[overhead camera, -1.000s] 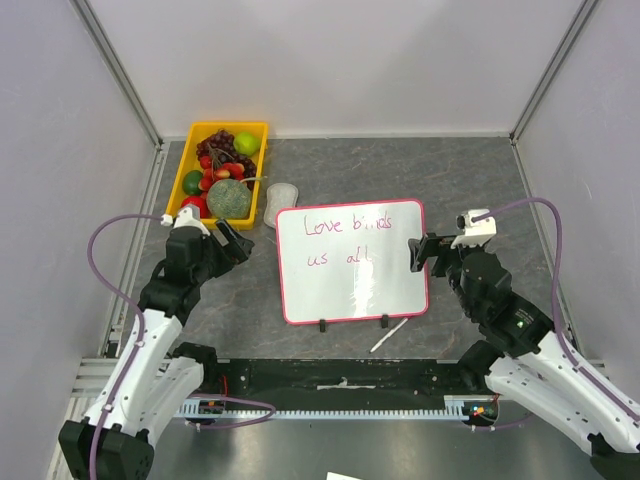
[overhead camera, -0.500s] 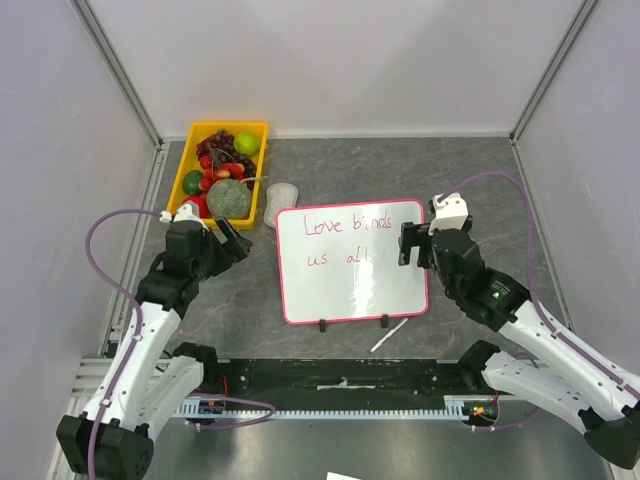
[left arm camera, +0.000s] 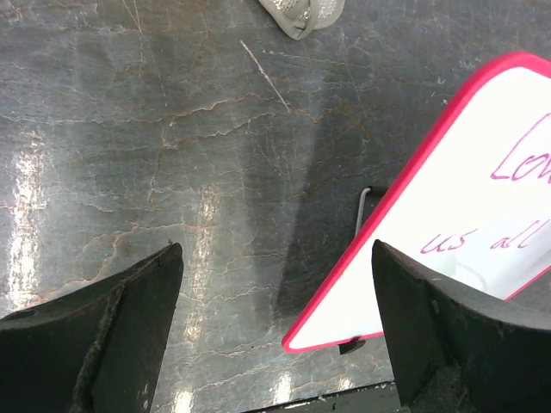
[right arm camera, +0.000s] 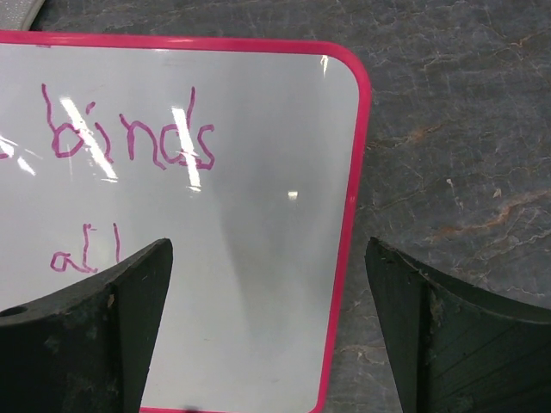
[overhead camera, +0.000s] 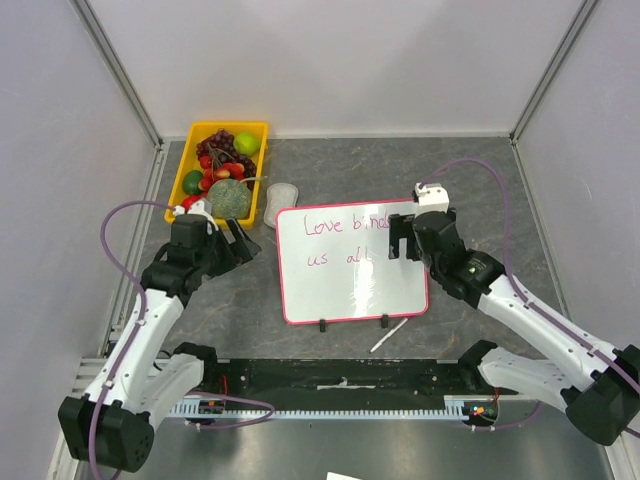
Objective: Write a sentence on the whiteboard
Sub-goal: Reset both arms
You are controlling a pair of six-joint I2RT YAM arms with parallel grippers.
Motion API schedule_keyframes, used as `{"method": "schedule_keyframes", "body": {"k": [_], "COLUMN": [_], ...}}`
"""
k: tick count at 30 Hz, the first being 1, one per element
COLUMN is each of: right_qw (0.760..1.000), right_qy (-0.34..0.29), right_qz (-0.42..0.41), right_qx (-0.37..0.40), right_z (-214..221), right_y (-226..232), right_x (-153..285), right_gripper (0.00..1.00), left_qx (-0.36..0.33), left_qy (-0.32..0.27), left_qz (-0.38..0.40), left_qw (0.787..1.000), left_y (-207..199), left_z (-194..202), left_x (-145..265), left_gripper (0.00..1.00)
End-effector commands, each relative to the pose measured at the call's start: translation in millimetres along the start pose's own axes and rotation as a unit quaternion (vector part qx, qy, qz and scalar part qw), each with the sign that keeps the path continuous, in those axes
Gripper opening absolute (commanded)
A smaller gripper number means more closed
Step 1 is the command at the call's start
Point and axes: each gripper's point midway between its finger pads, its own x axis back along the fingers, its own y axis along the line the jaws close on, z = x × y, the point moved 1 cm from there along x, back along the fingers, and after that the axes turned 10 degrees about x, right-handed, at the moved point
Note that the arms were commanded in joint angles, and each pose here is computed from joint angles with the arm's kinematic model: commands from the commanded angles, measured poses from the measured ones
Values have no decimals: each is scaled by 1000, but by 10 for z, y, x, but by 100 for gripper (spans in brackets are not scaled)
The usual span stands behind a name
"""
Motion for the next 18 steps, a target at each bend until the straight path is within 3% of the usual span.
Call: {"method": "schedule_keyframes", "body": {"k": [1,10,18], "right_qw": [999,991,985], "right_qy": [-33,-47,-77], "right_qz": [-11,53,107], "right_qx": [-35,-109,-116], "right_z": [-300,-452,-504], "right_y": [-62,-933,-1225], "right_x": [-37,-204,-391], "right_gripper": [98,98,98], "left_qx": [-31,-58,-83], "left_qy": [-53,-144,-215], "left_qz": [41,80,85], "left_qw": [997,985,969], "left_y": [-192,-363,-382], "left_z": [-223,-560,-796], "left_x": [176,202,182], "left_gripper": [95,95,93]}}
